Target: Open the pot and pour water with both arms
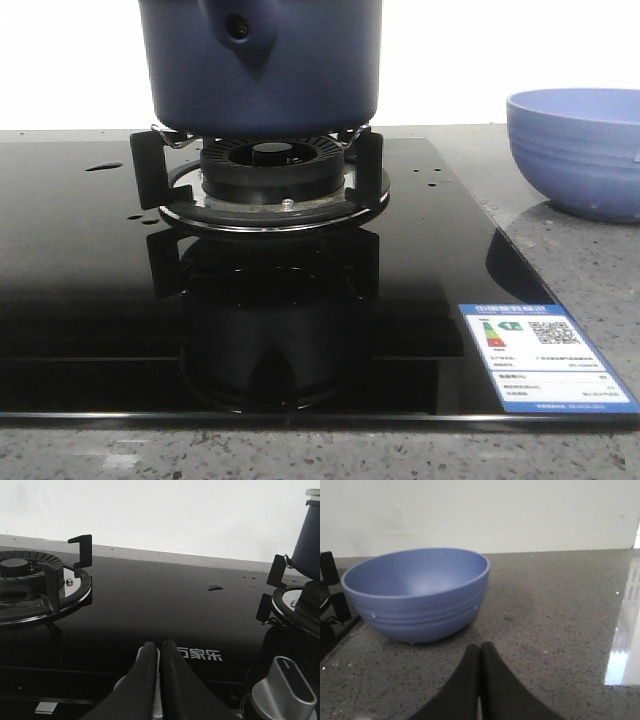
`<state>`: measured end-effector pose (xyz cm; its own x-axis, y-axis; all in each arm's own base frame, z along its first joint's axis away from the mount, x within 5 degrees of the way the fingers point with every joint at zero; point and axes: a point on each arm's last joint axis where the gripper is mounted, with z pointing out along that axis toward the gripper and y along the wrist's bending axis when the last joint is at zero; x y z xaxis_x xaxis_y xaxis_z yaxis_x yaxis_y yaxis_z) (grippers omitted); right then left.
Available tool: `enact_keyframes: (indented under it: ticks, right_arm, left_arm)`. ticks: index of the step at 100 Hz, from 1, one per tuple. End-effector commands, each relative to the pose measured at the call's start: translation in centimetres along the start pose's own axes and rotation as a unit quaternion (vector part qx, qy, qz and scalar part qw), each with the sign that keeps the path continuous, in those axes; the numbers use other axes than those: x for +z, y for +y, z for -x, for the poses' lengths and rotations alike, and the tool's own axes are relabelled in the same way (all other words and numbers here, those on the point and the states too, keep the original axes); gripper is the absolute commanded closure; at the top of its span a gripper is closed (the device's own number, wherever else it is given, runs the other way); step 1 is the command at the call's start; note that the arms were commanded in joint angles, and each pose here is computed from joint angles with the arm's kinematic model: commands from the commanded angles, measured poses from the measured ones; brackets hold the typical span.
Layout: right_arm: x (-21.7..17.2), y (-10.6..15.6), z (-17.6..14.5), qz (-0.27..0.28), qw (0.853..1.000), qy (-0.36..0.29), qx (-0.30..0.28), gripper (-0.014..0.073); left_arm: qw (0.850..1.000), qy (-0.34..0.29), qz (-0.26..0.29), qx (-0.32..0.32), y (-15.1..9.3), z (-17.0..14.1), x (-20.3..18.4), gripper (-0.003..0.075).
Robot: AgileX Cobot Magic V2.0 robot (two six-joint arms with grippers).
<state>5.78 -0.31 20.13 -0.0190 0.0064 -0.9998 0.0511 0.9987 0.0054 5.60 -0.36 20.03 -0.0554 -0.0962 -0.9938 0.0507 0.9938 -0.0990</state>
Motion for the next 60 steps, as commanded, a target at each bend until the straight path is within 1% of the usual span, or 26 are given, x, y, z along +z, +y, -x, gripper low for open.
enact_keyframes:
  ticks: [1,19,60]
  right_arm:
    - [-0.24,0.01,-0.30,0.001,1.000,-0.027,-0.012,0.0651]
    - [-0.19,0.00,-0.54,0.000,1.000,-0.015,-0.015,0.0651]
    - [-0.20,0.00,-0.48,0.000,1.000,-0.016,-0.015,0.0651]
  left_arm:
    - [0.999,-0.033,-0.003,-0.009,0.06,-0.32,-0.04,0.0739]
    - [0.999,-0.033,-0.003,-0.009,0.06,-0.32,-0.04,0.0739]
    - [0.999,-0.033,-0.003,-0.009,0.06,-0.32,-0.04,0.0739]
